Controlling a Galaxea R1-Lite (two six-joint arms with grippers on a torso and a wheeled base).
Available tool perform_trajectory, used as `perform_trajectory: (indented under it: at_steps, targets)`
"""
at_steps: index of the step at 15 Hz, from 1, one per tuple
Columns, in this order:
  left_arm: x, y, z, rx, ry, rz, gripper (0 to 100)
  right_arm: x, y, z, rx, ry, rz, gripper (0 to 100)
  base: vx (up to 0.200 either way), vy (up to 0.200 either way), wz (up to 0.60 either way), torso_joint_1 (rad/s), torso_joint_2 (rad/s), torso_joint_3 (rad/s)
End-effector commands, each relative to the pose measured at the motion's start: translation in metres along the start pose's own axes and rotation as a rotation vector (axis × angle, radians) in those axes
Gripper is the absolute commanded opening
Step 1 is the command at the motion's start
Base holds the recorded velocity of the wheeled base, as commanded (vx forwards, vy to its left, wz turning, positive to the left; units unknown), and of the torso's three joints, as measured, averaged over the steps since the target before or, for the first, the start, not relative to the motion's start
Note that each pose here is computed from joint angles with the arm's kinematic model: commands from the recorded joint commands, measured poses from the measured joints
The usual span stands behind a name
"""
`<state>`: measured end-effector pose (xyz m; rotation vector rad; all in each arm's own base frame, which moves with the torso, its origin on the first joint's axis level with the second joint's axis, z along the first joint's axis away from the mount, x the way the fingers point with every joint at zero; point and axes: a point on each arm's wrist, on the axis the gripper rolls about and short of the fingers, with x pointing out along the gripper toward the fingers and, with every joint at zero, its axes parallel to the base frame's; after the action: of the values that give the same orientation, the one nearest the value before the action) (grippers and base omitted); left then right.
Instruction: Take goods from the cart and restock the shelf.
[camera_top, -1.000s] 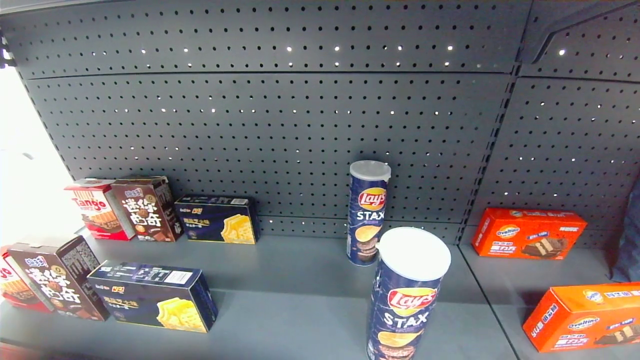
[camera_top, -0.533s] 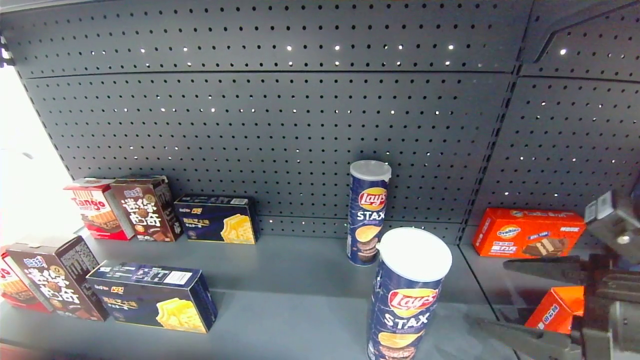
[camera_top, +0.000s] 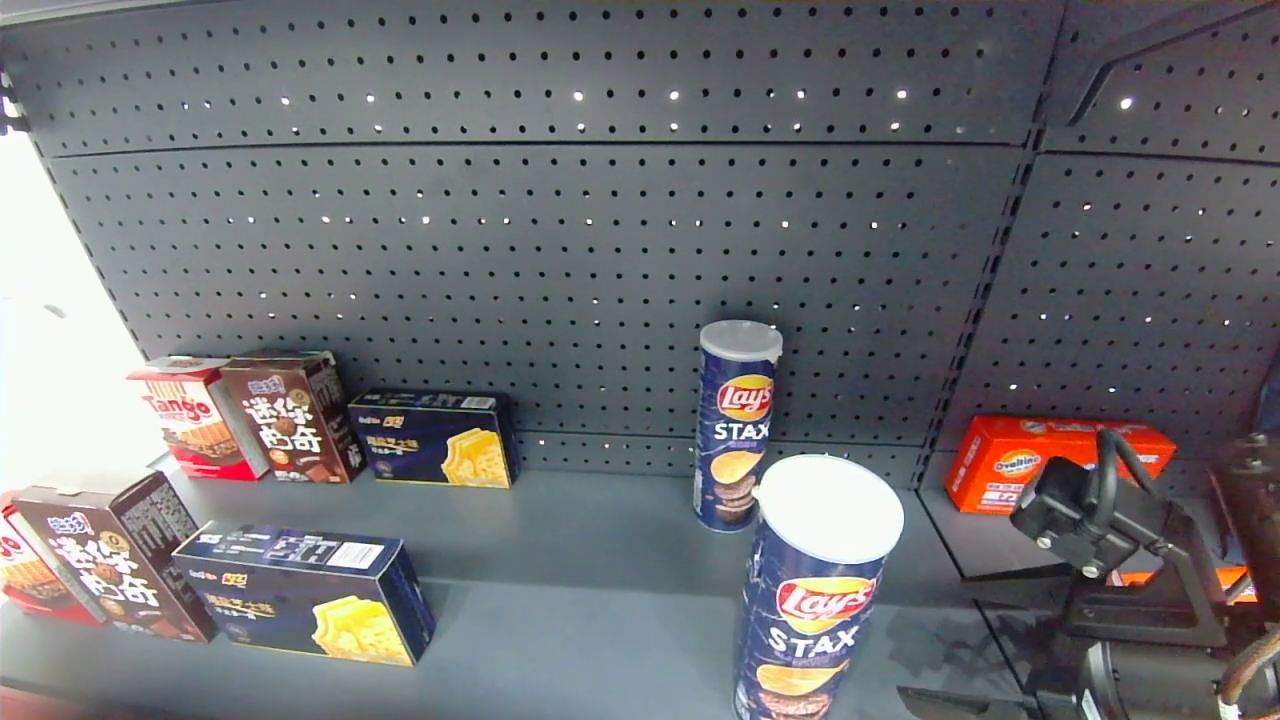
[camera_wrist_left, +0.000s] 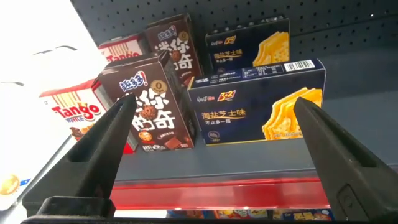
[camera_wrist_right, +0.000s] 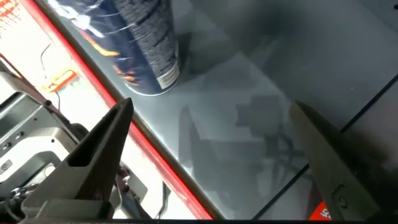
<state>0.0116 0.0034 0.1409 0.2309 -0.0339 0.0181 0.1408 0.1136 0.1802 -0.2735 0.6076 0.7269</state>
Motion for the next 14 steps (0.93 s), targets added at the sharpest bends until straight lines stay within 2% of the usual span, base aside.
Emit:
perform_trajectory:
  at_steps: [1, 5, 14]
  targets:
    - [0.001, 0.0, 0.0, 0.001, 0.005, 0.0, 100, 0.009, -0.001, 0.0, 0.004, 0.028, -0.002, 100, 0.0, 0.0, 0.0, 0.0, 0.0, 0.0]
    - [0.001, 0.0, 0.0, -0.016, 0.005, -0.001, 100, 0.015, -0.006, 0.001, 0.02, 0.046, -0.019, 100, 0.0, 0.0, 0.0, 0.0, 0.0, 0.0]
    - [0.0, -0.001, -0.003, -0.018, 0.012, -0.003, 100, 0.031, -0.008, 0.013, 0.02, 0.064, -0.023, 100, 0.0, 0.0, 0.0, 0.0, 0.0, 0.0]
